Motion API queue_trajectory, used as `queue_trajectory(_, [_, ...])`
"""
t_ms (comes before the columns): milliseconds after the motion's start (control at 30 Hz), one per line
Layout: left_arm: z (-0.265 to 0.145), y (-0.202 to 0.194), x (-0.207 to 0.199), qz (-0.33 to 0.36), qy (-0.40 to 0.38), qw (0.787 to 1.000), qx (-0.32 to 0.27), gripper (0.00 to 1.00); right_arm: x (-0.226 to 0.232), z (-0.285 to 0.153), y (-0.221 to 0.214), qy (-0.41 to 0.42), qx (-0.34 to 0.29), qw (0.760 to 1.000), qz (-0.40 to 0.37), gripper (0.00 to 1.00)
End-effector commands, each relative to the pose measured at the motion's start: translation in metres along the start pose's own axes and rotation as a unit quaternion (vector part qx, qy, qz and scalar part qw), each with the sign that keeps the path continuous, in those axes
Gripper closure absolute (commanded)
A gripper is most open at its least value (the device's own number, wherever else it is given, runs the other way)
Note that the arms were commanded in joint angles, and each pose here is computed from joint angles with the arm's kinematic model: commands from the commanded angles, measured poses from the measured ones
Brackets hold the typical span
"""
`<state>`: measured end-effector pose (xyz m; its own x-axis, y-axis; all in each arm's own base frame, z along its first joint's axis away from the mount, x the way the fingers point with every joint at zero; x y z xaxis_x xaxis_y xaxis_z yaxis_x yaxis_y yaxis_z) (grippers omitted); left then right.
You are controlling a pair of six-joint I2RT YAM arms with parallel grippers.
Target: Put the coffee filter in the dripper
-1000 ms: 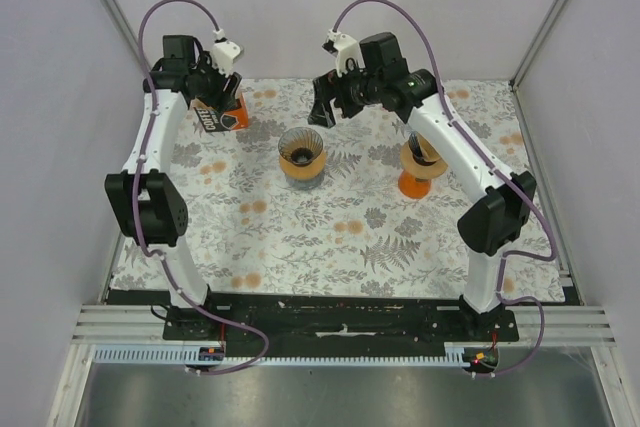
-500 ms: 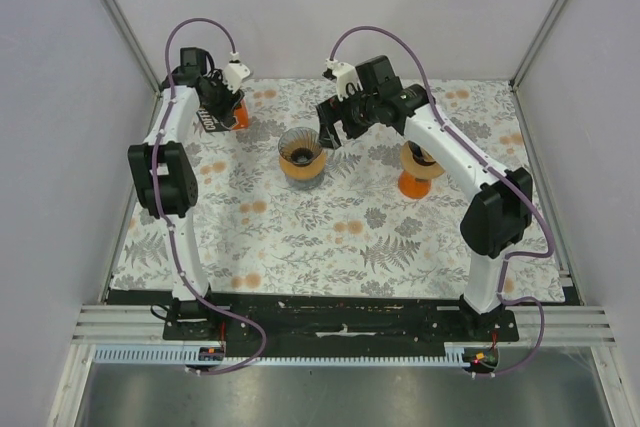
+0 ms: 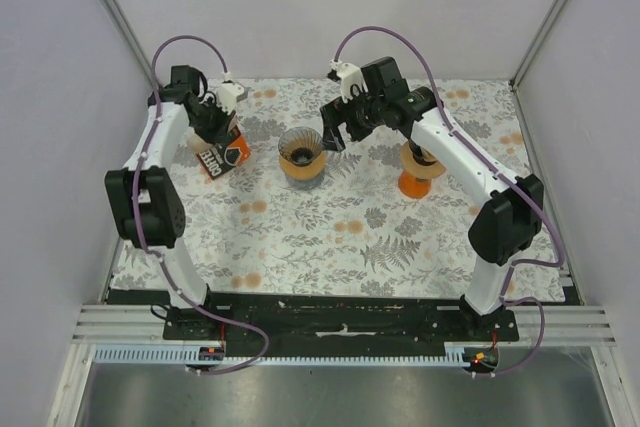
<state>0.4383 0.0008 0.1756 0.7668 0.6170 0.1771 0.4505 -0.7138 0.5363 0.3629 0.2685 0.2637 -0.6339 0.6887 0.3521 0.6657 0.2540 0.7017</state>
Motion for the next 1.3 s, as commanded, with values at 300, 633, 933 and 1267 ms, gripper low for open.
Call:
queue_trajectory(300, [-0.061,-0.037,-0.130,-0.058,-0.066,0.996,0.035,0.98,0.013,-0.020,0.006,0.021,-0.021,0.999,-0.018,0.02])
queue_trajectory(633, [-0.078,-0.031,-0.168,-0.037,-0.125,0.990,0.050,0.47,0.013,-0.022,0.005,0.021,-0.022,0.999,-0.018,0.02])
queue_trajectory(933, [-0.111,-0.001,-0.151,-0.044,-0.089,0.995,0.030,0.50,0.012,-0.022,0.001,0.020,-0.015,1.000,-0.019,0.02])
queue_trajectory(1267, [-0.073,-0.037,-0.132,-0.054,-0.019,0.993,0.108,0.59,0.010,-0.021,-0.005,0.015,-0.005,1.000,-0.019,0.02])
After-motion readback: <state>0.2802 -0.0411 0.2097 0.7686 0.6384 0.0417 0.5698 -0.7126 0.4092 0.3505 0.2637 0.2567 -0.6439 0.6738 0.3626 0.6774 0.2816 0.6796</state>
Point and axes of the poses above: each gripper's point midway between its finger pads, its own z axis out along the fingers, its own x axis along the line the jaws close on, y = z × x, the point moved 5 cm from there along -z, back along the fingers, and after that the axes turned 9 degrees about z, right-handed, at the moved point
